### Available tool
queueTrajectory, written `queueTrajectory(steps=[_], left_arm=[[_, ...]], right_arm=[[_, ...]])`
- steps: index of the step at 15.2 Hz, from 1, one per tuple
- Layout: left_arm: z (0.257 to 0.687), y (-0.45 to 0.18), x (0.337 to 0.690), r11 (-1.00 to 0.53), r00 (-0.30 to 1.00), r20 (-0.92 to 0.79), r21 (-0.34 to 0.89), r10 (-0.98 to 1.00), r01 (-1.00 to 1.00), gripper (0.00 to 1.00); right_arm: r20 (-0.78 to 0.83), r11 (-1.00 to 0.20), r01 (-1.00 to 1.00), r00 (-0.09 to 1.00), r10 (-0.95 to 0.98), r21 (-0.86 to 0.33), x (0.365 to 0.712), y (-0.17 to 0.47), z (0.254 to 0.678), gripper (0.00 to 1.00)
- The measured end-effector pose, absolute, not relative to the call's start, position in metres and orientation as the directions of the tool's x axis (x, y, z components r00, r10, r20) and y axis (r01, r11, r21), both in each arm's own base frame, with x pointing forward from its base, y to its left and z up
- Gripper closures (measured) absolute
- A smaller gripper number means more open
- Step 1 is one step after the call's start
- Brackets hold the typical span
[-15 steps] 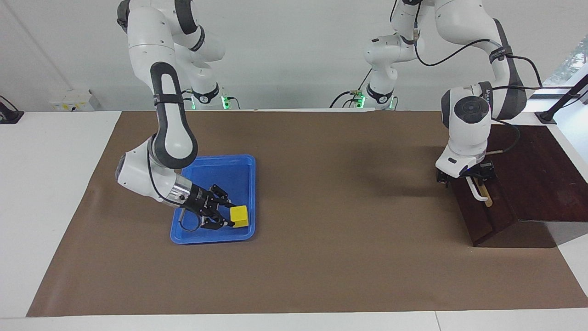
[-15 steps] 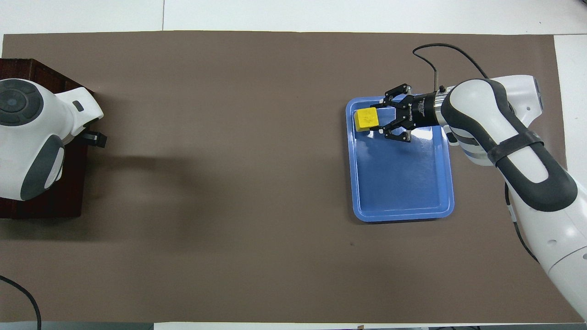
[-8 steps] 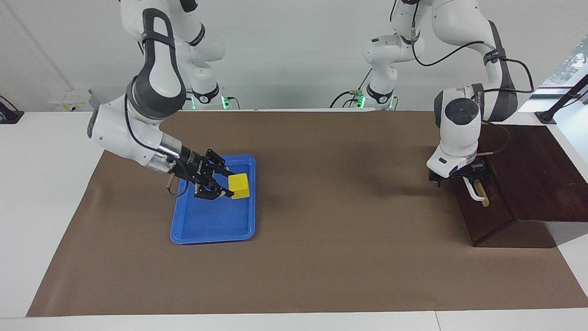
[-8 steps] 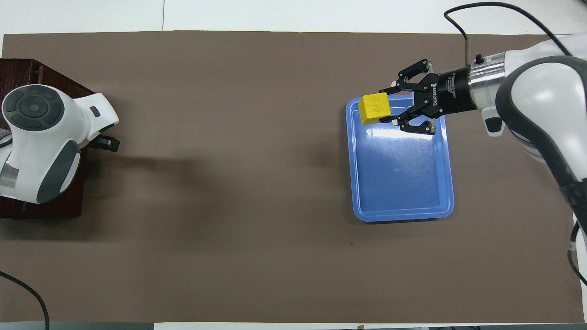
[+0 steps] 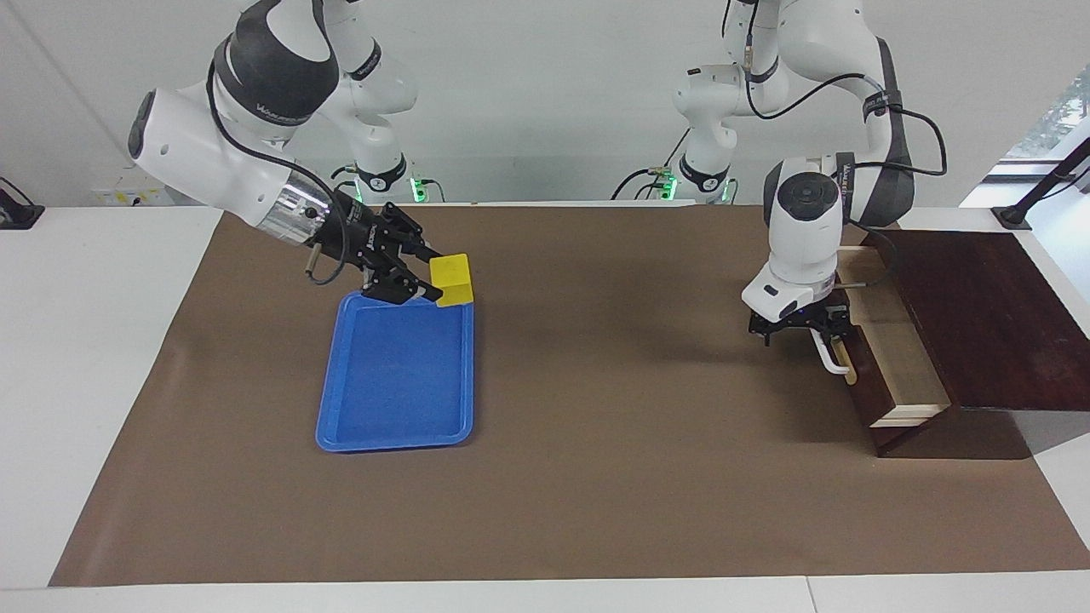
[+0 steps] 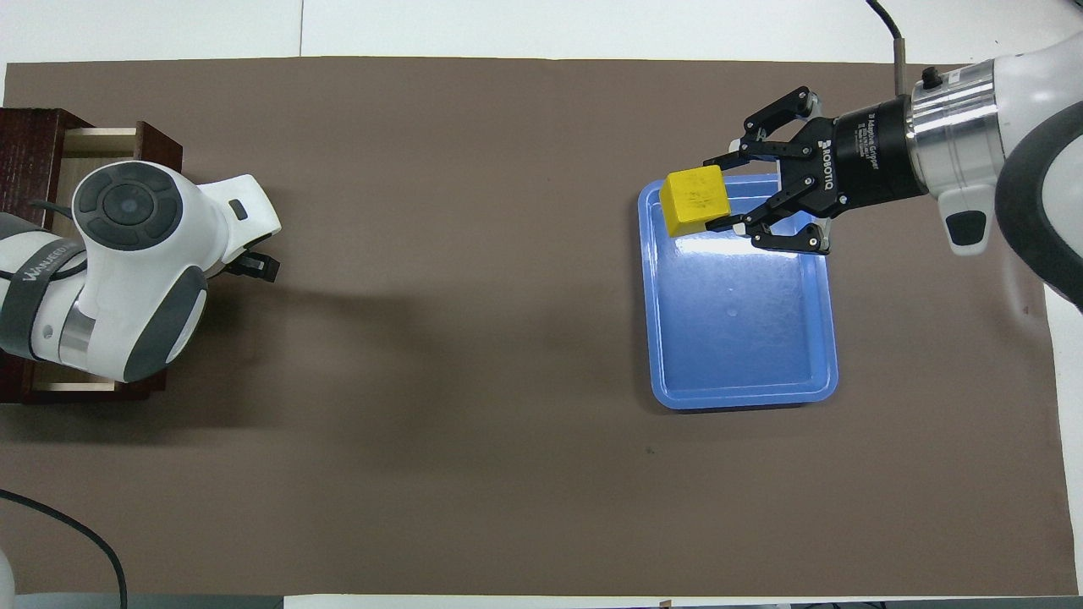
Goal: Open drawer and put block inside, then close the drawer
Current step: 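Lift the block with the right gripper while the left gripper pulls the drawer open, then carry the block toward the left gripper while the left gripper reaches it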
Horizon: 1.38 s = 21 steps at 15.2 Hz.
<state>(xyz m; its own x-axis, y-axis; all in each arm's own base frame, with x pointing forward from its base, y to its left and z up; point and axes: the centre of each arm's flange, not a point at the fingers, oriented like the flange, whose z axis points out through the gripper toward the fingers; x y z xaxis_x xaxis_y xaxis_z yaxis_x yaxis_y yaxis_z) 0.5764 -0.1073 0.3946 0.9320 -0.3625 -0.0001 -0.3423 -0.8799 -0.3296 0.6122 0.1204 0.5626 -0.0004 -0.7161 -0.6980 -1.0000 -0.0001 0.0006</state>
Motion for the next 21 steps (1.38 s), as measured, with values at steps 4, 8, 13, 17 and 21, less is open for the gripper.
queueTrajectory(steps=[4, 8, 13, 17, 21], left_arm=[[0.395, -0.122, 0.573, -0.88, 0.927, 0.003, -0.315, -0.375, -0.355, 0.0], [0.396, -0.127, 0.572, -0.883, 0.928, 0.001, -0.306, -0.373, -0.355, 0.0], [0.45, -0.148, 0.58, -0.922, 0.95, -0.011, -0.24, -0.311, -0.304, 0.0], [0.528, -0.158, 0.58, -0.983, 0.987, 0.026, -0.097, -0.161, -0.158, 0.0], [0.582, -0.193, 0.561, -0.991, 0.99, 0.036, 0.01, 0.137, 0.137, 0.0]], right_arm=[[-0.698, -0.016, -1.0, 0.008, -0.716, 0.005, 0.61, 0.13, 0.563, 0.44], [-0.698, -0.016, -1.0, 0.008, -0.716, 0.005, 0.61, 0.13, 0.563, 0.44], [-0.696, -0.017, -1.0, 0.009, -0.718, 0.004, 0.61, 0.13, 0.562, 0.44], [-0.695, -0.017, -1.0, 0.009, -0.719, 0.004, 0.61, 0.13, 0.562, 0.44], [-0.695, -0.012, -1.0, 0.0, -0.719, 0.013, 0.609, 0.133, 0.563, 0.44]])
